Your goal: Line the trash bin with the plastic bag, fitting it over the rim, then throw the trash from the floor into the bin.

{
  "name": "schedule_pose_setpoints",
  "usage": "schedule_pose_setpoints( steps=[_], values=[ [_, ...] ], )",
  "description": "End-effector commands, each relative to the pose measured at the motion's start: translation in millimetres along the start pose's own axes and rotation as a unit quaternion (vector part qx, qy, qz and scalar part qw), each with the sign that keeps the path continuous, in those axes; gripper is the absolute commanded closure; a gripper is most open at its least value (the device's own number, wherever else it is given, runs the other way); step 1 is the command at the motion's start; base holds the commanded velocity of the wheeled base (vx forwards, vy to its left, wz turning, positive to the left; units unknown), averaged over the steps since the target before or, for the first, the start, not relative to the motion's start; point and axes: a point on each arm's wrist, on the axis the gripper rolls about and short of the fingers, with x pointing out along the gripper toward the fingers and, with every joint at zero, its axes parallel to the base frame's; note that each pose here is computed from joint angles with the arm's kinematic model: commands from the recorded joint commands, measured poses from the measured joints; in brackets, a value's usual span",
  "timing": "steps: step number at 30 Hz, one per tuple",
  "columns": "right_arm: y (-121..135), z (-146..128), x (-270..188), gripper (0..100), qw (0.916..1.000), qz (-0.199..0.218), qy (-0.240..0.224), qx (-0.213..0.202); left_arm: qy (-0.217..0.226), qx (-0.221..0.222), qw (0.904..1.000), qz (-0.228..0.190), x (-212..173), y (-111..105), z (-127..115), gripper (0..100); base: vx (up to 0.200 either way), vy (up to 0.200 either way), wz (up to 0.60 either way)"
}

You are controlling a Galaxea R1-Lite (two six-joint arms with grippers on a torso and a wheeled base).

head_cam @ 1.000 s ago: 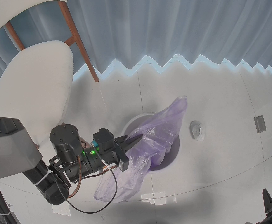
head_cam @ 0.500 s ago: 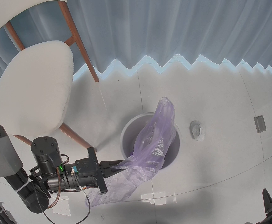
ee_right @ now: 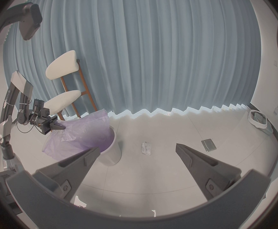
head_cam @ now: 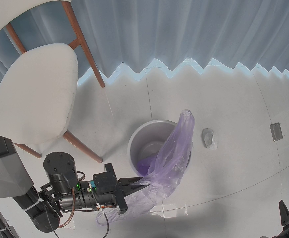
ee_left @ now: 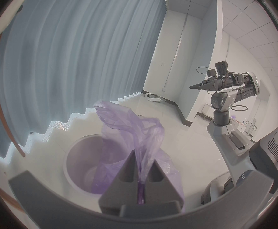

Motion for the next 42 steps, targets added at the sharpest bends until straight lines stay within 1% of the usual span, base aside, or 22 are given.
schedule_pose_setpoints(
  steps=[1, 6, 8, 9, 10, 11, 15, 16, 19, 20, 21, 22, 23, 24, 25, 26, 29, 31, 32, 33, 37, 42],
  values=[
    [0, -5, 0, 0, 1.0, -0.002, 0.0, 0.002, 0.001, -0.002, 1.0, 0.003, 3, 3, -2, 100, 0.0, 0.0, 0.0],
    [0, -5, 0, 0, 1.0, -0.002, -0.001, 0.001, -0.006, 0.003, 0.9999, 0.007, 1, 6, 1, 100, 0.0, 0.0, 0.0],
    [0, 20, -4, 0, 0.9981, 0.01, -0.061, -0.004, -0.008, 0.004, 1.0, 0.005, -1, 3, 4, 100, 0.0, 0.0, 0.0],
    [-1, 46, -7, 0, 0.9946, 0.01, -0.103, -0.004, -0.012, 0.005, 0.9999, 0.004, -2, 2, 7, 100, 0.0, 0.0, 0.0],
    [-1, 46, -7, 0, 0.9946, 0.01, -0.103, -0.004, -0.012, 0.005, 0.9999, 0.004, -2, 2, 7, 100, 0.0, 0.0, 0.0],
    [-1, 67, -2, 0, 0.9944, 0.016, -0.104, -0.002, -0.019, 0.009, 0.9998, 0.001, -1, 0, 11, 100, 0.0, 0.0, 0.0],
    [-2, 81, 8, 0, 0.9954, 0.056, -0.078, 0.003, -0.024, 0.014, 0.9996, 0.004, -3, -4, 17, 100, 0.0, 0.0, 0.0],
    [-1, 87, 25, 0, 0.9947, 0.096, -0.031, 0.021, -0.023, 0.018, 0.9991, 0.03, -1, -4, 21, 100, 0.0, 0.0, 0.0],
    [3, 99, 40, 0, 0.9908, 0.114, 0.006, 0.072, -0.026, 0.027, 0.9978, 0.055, 0, -3, 26, 100, 0.0, 0.0, 0.0],
    [7, 110, 56, 0, 0.9822, 0.121, 0.041, 0.138, -0.04, 0.035, 0.9965, 0.064, 5, -2, 34, 100, 0.0, 0.0, 0.0],
    [9, 115, 64, 0, 0.976, 0.123, 0.057, 0.171, -0.045, 0.036, 0.9961, 0.067, 7, -1, 36, 100, 0.0, 0.0, 0.0],
    [9, 116, 66, 0, 0.9736, 0.124, 0.062, 0.181, -0.046, 0.036, 0.996, 0.068, 7, -1, 36, 100, 0.0, 0.0, 0.0],
    [13, 125, 80, 0, 0.9599, 0.135, 0.088, 0.229, -0.046, 0.032, 0.9962, 0.067, 9, -1, 36, 100, 0.0, 0.0, 0.0],
    [15, 127, 86, 0, 0.9542, 0.141, 0.102, 0.243, -0.044, 0.031, 0.9965, 0.064, 9, -3, 35, 100, 0.0, 0.0, 0.0],
    [16, 127, 87, 0, 0.9533, 0.142, 0.104, 0.246, -0.043, 0.031, 0.9966, 0.063, 9, -3, 35, 100, 0.0, 0.0, 0.0],
    [19, 131, 100, 0, 0.947, 0.15, 0.127, 0.254, -0.037, 0.027, 0.9974, 0.056, 11, -7, 31, 100, 0.0, 0.0, 0.0],
    [24, 133, 118, 0, 0.9408, 0.161, 0.156, 0.254, -0.024, 0.022, 0.9982, 0.051, 14, -8, 24, 100, 0.0, 0.0, 0.0],
    [29, 133, 132, 0, 0.9326, 0.176, 0.183, 0.257, -0.022, 0.022, 0.9983, 0.05, 15, -8, 23, 100, 0.0, 0.0, 0.0],
    [30, 133, 133, 0, 0.932, 0.177, 0.184, 0.257, -0.023, 0.022, 0.9982, 0.05, 15, -8, 23, 100, 0.0, 0.0, 0.0],
    [34, 131, 145, 0, 0.923, 0.182, 0.21, 0.266, -0.018, 0.02, 0.9985, 0.048, 16, -8, 20, 100, 0.0, 0.0, 0.0],
    [46, 130, 172, 0, 0.9033, 0.181, 0.253, 0.296, -0.016, 0.019, 0.9988, 0.043, 18, -11, 19, 100, 0.0, 0.0, 0.0],
    [65, 130, 194, 0, 0.8899, 0.202, 0.285, 0.293, -0.012, 0.018, 0.999, 0.04, 18, -12, 17, 100, 0.0, 0.0, 0.0]
  ],
)
